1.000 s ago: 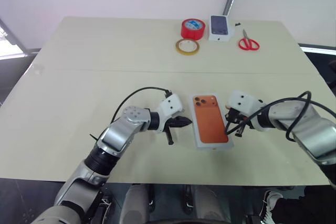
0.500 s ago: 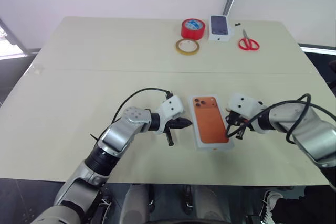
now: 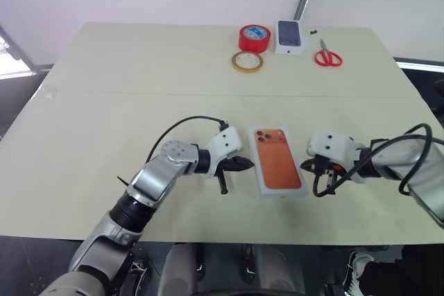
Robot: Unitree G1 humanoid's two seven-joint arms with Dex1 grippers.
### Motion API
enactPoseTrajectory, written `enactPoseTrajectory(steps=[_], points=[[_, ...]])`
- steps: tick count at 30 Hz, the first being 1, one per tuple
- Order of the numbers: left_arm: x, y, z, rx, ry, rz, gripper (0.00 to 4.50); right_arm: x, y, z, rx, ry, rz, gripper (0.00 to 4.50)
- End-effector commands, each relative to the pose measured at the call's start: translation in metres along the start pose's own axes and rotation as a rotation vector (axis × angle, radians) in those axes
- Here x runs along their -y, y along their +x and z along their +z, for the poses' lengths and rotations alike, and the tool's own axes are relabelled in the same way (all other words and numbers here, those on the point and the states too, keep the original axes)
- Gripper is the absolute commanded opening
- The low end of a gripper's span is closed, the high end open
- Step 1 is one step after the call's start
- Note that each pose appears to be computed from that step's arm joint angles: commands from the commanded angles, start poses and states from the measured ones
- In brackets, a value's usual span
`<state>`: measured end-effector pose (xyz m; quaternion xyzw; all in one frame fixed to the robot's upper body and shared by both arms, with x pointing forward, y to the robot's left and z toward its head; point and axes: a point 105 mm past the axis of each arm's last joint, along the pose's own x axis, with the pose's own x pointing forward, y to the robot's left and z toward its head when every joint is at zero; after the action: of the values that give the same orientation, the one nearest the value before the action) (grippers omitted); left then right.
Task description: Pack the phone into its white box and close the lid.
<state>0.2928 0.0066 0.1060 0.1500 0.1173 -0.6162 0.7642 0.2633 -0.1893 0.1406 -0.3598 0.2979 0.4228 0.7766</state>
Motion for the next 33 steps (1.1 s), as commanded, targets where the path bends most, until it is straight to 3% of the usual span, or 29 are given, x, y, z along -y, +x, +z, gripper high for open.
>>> enactPoseTrajectory(steps=[1,11,17,22,27,33], points=[[0.007,0.002,0.015,0.04,0.05,-0.032,0.0,-0.01,-0.002,0.012,0.041,-0.047,0.028,0.03],[-0.002,-0.007,0.008,0.033,0.023,0.007,0.0,-0.006,-0.008,0.004,0.019,-0.063,0.014,0.03],[-0.026,-0.026,0.033,0.147,-0.028,0.086,0.0,-0.003,-0.029,0.009,0.09,-0.077,0.044,0.03],[-0.034,-0.017,0.048,0.183,-0.028,0.097,0.0,-0.031,-0.03,0.014,0.152,-0.06,0.184,0.03],[-0.031,0.007,0.034,0.105,-0.011,0.077,0.0,-0.053,-0.012,0.007,0.137,-0.026,0.24,0.03],[-0.02,0.023,0.016,0.037,-0.014,0.03,0.0,-0.057,0.006,-0.01,0.077,0.018,0.207,0.03]])
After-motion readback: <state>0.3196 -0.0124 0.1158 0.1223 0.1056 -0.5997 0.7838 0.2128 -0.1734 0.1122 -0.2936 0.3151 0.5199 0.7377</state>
